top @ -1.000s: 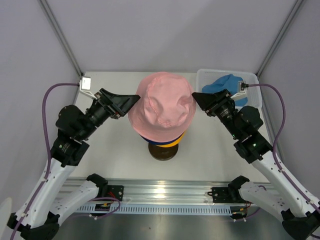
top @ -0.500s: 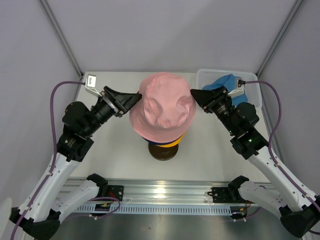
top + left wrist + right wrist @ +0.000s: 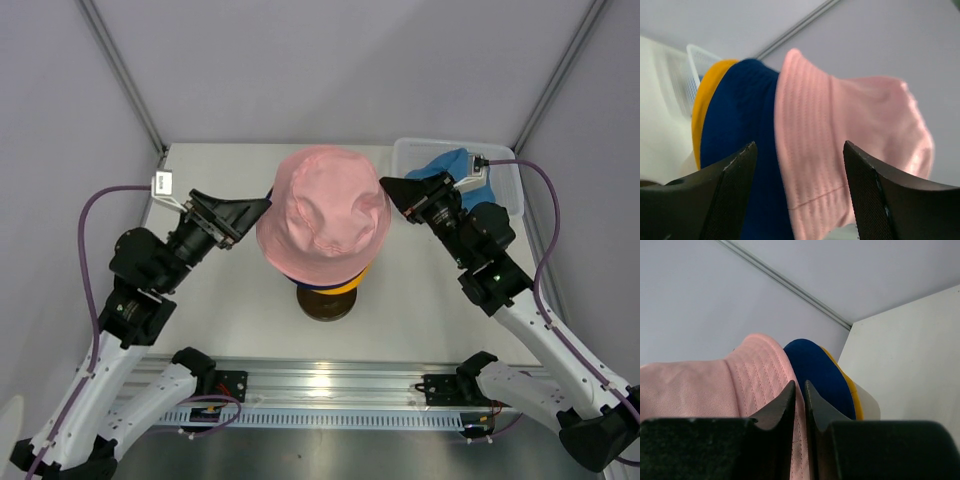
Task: Stack the hats
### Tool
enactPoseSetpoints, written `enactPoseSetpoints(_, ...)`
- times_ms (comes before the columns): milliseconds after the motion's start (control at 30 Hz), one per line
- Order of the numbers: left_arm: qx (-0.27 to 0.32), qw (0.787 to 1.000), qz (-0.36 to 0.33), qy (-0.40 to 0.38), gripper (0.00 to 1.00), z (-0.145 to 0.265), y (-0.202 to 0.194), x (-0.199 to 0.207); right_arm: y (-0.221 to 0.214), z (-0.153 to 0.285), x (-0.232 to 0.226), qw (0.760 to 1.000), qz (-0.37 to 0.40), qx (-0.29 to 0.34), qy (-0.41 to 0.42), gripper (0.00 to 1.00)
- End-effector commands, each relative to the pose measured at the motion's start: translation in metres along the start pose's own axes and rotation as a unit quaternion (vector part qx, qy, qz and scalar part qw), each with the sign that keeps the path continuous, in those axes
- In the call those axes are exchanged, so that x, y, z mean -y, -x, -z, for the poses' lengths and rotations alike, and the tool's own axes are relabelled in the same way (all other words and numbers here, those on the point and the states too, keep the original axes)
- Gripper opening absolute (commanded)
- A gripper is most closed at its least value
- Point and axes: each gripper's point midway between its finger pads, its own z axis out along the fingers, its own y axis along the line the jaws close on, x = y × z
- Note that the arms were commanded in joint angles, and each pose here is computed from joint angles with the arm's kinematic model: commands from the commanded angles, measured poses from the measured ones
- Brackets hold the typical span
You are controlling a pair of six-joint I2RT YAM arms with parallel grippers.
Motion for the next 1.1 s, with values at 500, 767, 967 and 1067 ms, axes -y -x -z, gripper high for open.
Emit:
enactPoseSetpoints(500, -0.04, 0.998, 0.028, -0.029, 0.01, -0.012, -0.018, -0.001, 0.01, -0.007, -0.022, 0.999, 0.005, 0.01, 0.039, 0.1)
enactPoseSetpoints(767, 0.001, 0.999, -0.025, 0.023, 0.01, -0.031, 0.004, -0.015, 0.021, -0.009, -0.016, 0.999, 0.034, 0.034, 0.022, 0.0)
enactPoseSetpoints(967, 0.039, 0.996, -0.046, 0.059, 0.01, -0.035, 0.024, -0.022, 0.034, -0.011, -0.012, 0.997, 0.062, 0.049, 0.009, 0.0)
enactPoseSetpoints(1067, 0.065, 0.992, -0.062, 0.093, 0.01, -0.037, 0.036, -0.032, 0.035, -0.011, -0.005, 0.997, 0.067, 0.049, 0.0, 0.0)
